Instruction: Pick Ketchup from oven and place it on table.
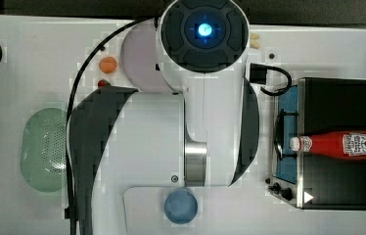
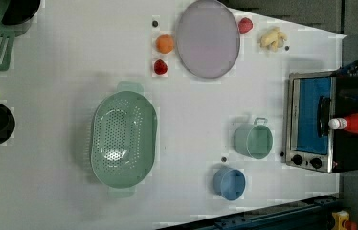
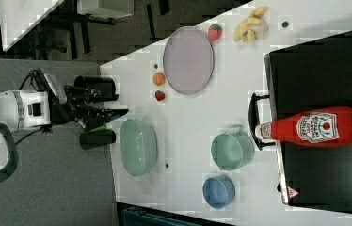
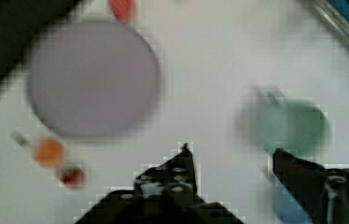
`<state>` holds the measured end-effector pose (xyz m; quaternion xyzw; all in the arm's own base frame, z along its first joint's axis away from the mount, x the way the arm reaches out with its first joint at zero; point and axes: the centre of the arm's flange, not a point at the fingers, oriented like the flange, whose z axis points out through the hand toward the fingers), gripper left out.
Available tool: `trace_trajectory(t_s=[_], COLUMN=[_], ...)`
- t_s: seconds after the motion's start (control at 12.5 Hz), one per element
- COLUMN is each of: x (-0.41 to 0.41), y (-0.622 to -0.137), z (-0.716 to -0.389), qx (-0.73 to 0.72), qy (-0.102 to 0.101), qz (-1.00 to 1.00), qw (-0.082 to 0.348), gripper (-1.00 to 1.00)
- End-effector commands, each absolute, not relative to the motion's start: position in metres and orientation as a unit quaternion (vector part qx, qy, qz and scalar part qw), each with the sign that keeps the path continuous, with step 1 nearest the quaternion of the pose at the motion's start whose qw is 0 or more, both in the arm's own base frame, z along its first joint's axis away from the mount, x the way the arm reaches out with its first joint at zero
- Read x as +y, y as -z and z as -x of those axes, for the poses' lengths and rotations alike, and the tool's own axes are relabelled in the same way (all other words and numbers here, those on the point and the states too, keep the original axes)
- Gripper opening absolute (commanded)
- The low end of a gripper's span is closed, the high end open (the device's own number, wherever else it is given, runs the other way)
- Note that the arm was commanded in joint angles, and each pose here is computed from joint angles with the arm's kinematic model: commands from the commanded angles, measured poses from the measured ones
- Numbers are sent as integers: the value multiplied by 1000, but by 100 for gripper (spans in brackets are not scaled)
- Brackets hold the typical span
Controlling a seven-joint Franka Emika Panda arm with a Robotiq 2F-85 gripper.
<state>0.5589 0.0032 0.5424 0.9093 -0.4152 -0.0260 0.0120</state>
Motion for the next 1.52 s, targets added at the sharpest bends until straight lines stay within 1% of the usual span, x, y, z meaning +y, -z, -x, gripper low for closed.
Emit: trace_trajectory(t_s=[0.08,0.16,0.24,0.4,0.56,0.8,1.04,1.2,1.36,1.52], x=[-7,-7,-13,-33,-61,-134,-212,-249,-288,-324], y=[-652,-652,-650,-644,-636,-605,-564,-543,-521,-495], z=[-418,-418,-419,-427,-438,-459,-471,-475,-480,-481], qx=[-416,-416,-420,-438,-462,-521,-582,-610,-637,-660], qy=[34,34,35,34,27,19,12,-3,-31,-51], qz=[-909,-909,-907,-899,-887,-853,-812,-792,-770,-750], qw=[2,2,3,-3,-14,-29,-30,-27,-19,-2], gripper=[48,85,100,100,100,100,100,100,100,100])
